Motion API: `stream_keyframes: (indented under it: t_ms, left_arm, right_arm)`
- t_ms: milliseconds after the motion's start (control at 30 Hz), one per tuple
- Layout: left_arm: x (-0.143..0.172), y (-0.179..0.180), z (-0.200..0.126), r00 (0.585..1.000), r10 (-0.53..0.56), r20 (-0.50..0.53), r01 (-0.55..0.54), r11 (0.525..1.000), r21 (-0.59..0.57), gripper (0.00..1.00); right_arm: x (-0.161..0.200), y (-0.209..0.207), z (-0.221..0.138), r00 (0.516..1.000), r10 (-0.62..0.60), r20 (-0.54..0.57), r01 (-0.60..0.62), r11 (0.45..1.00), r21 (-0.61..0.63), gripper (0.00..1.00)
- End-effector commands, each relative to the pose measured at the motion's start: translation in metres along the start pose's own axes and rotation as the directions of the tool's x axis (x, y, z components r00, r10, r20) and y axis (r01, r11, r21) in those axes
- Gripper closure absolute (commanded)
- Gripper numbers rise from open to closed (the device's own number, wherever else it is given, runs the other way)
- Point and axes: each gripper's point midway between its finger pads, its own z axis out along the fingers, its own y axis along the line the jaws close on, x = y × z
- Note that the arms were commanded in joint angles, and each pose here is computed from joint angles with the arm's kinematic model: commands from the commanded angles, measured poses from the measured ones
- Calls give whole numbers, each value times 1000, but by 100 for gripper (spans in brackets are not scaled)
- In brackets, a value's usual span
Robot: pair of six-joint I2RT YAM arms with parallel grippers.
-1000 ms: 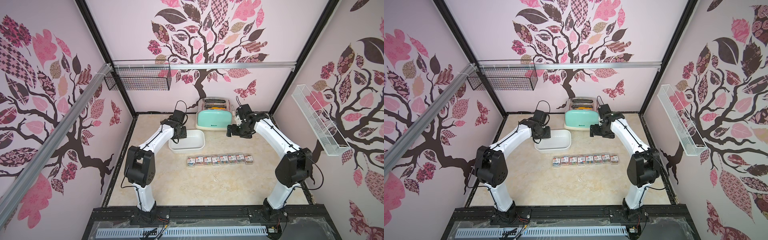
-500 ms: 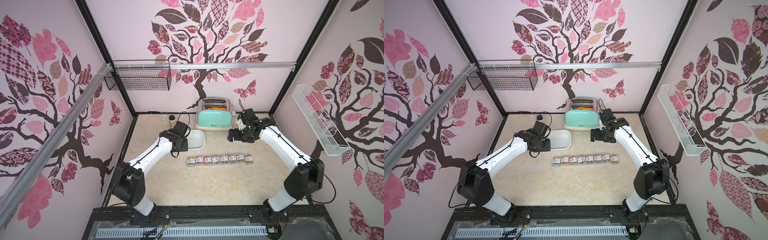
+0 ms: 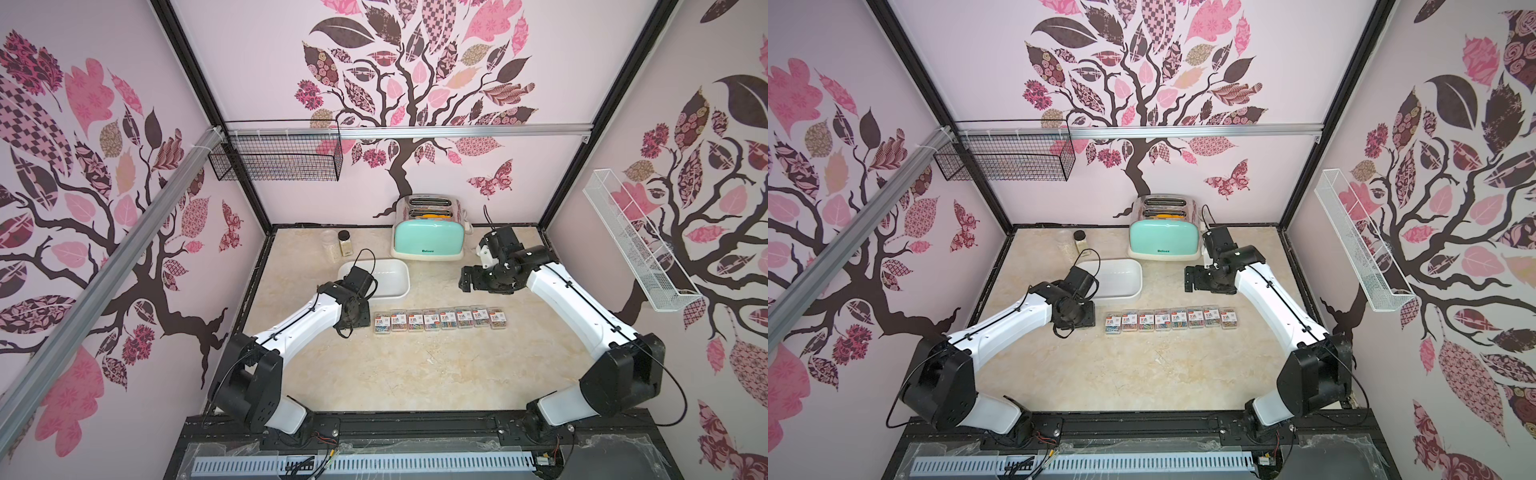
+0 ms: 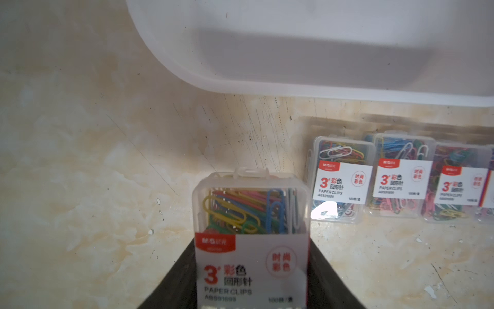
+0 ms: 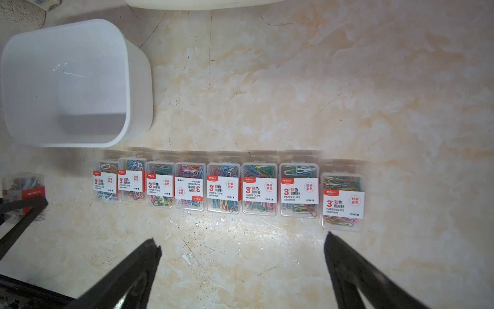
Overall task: Take the paper clips out of the storage box
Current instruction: Place the boxed paper clips at the center of the board.
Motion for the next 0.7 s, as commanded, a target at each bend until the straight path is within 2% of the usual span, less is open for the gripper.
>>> stream_keyframes:
  t_ms: [0,333,667]
  left_arm:
    - [-5,-6,16,1000,3,10,-3,1000,6,48]
    - [-5,-6,48,997,71,-27,-72,997,-43,46]
    - [4,-4,61,997,67,-41,-69,997,-40,41]
  right_arm:
    - [-2,7,-17,999,-2,49,3,1000,-23,1]
    - [0,5,-20,999,0,53,1,1000,-16,1]
    - [2,5,-21,999,3,53,-3,1000,-17,1]
